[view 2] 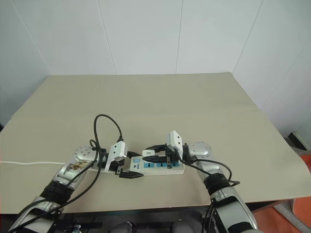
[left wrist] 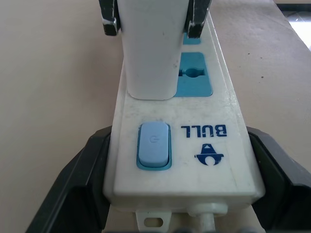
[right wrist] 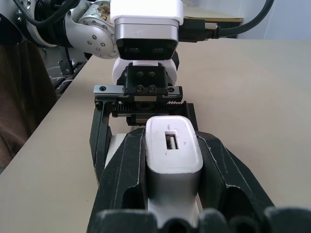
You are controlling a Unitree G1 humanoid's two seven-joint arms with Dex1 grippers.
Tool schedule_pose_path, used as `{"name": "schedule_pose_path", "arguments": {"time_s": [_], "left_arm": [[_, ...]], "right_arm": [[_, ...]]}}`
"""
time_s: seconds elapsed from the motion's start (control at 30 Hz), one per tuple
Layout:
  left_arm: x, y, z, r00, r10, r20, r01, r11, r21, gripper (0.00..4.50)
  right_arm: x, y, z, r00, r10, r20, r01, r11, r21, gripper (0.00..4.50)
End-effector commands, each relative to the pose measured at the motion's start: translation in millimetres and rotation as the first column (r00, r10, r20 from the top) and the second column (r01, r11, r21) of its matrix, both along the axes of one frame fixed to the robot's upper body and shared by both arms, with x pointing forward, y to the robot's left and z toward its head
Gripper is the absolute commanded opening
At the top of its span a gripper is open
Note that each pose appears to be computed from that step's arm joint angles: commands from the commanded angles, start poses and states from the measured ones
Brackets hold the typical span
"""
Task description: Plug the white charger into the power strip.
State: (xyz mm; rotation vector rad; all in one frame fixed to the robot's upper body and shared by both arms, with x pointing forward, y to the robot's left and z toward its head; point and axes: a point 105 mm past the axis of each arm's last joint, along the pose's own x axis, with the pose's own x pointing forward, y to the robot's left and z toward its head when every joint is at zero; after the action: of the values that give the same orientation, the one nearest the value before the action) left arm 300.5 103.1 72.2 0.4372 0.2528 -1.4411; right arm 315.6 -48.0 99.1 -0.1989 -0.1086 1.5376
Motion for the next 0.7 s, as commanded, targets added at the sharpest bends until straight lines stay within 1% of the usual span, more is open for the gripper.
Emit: {"name": "schedule_pose_path", "arguments": {"time_s": [0.03,0.13,0.2,0.27,0.4,0.47,0.53,0.67,0.7], "left_arm": [[-2.7,9.1,-0.8,1.000,-0.022,-0.009,0.022,0.999,0.040,3.30],[-1.3,7.1,-0.9,1.000,-0.022,-0.008,0.023,0.999,0.036,3.30],[-0.5,5.8,-0.9,1.000,-0.023,-0.007,0.024,0.999,0.035,3.30],[0.3,4.4,-0.8,1.000,-0.024,-0.007,0.024,0.999,0.033,3.30],[1.3,3.0,-1.4,1.000,-0.022,-0.008,0.022,0.999,0.029,3.30],[1.4,2.2,-1.7,1.000,-0.022,-0.008,0.022,0.999,0.027,3.30],[2.1,0.7,-1.6,1.000,-0.020,-0.007,0.020,1.000,0.022,3.30],[3.8,-3.2,-1.4,1.000,-0.016,-0.004,0.016,1.000,0.007,3.30],[4.5,-4.5,-0.6,1.000,-0.012,-0.002,0.012,1.000,-0.003,3.65]], "right_arm": [[8.0,-50.1,-48.4,0.974,-0.196,-0.115,0.170,0.965,-0.202,1.13],[8.2,-46.7,-44.6,0.975,-0.187,-0.121,0.161,0.968,-0.193,1.13],[7.2,-44.9,-42.5,0.977,-0.173,-0.128,0.148,0.971,-0.187,1.85],[6.3,-43.7,-40.4,0.978,-0.161,-0.132,0.136,0.974,-0.182,2.41],[4.3,-43.3,-37.7,0.977,-0.140,-0.160,0.110,0.977,-0.183,3.85],[2.4,-43.7,-37.0,0.978,-0.126,-0.167,0.093,0.977,-0.193,4.48],[0.8,-44.7,-35.5,0.979,-0.118,-0.168,0.084,0.976,-0.201,4.48],[4.4,-49.5,-22.3,0.980,-0.135,-0.149,0.108,0.978,-0.176,4.48],[6.1,-52.1,-17.6,0.980,-0.146,-0.138,0.121,0.978,-0.171,4.49]]}}
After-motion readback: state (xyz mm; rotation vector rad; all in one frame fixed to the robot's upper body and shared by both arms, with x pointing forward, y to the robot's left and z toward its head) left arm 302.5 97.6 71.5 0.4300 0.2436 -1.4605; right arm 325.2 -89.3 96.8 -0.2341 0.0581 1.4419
